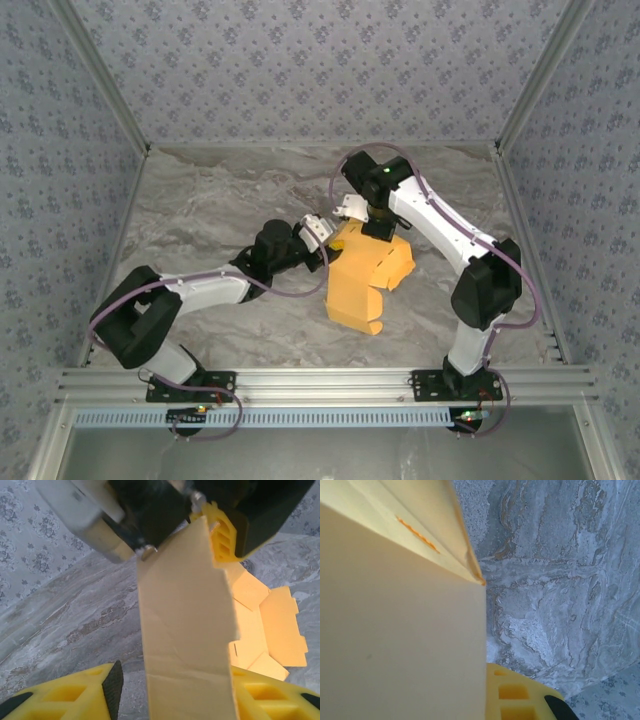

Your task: Fold the paper box

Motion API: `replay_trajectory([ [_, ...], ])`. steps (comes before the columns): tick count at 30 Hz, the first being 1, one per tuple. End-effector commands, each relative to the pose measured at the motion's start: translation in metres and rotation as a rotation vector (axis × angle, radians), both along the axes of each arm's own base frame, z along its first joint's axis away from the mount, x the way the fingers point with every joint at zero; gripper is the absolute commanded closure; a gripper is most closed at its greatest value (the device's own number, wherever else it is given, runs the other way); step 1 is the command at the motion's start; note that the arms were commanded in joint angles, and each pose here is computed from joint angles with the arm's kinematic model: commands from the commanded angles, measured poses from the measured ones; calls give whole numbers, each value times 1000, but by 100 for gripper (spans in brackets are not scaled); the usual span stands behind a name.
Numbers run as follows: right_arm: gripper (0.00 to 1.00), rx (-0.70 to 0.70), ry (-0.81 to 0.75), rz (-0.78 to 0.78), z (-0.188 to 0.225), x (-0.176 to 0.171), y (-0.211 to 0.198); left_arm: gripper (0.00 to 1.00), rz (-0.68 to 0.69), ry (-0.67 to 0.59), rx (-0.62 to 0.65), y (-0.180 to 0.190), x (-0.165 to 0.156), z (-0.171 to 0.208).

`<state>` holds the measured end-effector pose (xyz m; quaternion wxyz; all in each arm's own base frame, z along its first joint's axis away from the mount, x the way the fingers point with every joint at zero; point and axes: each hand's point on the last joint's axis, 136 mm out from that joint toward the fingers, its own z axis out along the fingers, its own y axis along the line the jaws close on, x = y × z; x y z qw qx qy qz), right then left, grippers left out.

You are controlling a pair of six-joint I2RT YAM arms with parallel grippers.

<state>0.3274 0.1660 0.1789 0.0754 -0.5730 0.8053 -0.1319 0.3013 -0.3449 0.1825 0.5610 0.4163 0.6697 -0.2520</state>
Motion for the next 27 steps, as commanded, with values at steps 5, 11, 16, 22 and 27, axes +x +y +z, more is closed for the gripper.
replay_trajectory([
  [5, 96, -28, 30, -35, -8, -3, -3, 47, -1, -22, -57, -3, -2, 32],
  [11, 96, -27, 30, -42, -7, -1, -2, 56, 11, 2, -61, -4, 0, 28],
  [16, 96, -13, 29, -58, -7, 0, -1, 73, 13, 25, -64, -5, 0, 32],
  [22, 91, 57, 40, -37, -5, -4, 12, 99, 37, 37, -63, -2, 2, 24],
  [27, 64, 196, -18, -5, 5, -4, 23, 100, 71, 48, -62, 4, 6, 11],
])
